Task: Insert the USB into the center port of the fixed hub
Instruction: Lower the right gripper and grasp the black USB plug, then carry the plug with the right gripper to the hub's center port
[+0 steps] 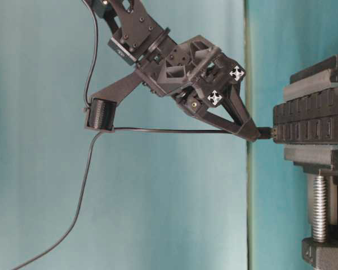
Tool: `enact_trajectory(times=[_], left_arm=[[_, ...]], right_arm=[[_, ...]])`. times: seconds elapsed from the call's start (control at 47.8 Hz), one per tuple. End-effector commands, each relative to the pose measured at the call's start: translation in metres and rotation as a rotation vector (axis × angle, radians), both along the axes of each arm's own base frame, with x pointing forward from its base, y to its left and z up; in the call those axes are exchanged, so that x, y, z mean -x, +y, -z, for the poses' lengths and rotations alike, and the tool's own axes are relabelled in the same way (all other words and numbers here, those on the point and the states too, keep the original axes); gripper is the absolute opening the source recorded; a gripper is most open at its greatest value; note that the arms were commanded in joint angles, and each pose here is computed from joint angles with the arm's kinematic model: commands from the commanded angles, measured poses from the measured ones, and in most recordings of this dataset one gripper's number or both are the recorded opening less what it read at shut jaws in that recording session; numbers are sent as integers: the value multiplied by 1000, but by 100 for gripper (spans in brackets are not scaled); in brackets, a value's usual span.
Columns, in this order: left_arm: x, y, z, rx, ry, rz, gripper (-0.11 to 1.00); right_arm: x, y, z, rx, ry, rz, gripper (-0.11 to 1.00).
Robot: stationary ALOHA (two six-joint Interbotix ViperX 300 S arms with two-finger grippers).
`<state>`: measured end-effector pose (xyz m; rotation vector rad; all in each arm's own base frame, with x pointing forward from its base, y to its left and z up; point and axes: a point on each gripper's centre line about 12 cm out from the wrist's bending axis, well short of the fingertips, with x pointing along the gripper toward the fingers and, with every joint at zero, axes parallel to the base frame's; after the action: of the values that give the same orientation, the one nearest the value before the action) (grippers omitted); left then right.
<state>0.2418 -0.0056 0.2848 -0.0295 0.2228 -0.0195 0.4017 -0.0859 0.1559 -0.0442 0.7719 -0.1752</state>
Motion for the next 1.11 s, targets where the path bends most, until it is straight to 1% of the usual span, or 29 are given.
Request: enact_trajectory(times=[0.0,0.147,0.419,0.565,0.733,1.089], left_arm=[[-1,0,-8,1,-23,-1,0],[-1,0,-8,4,-23,-1,0],[-2,0,-8,2,-25,-2,0],[-1,0,-7,3,-20,-2,0],[-1,0,-7,2,-21,-2,0],[-1,0,-7,3,-20,-2,0]], right_arm=[[-5,-1,-15,0,-45,6,7],[-6,-1,-20,2,-55,8,7],[-6,-3,-44,12,-30,31,7],[-7,0,-58,14,-42,31,7],[-9,5,-66,-16,-51,47,7],[-7,12,-71,-27,-44,49,7]])
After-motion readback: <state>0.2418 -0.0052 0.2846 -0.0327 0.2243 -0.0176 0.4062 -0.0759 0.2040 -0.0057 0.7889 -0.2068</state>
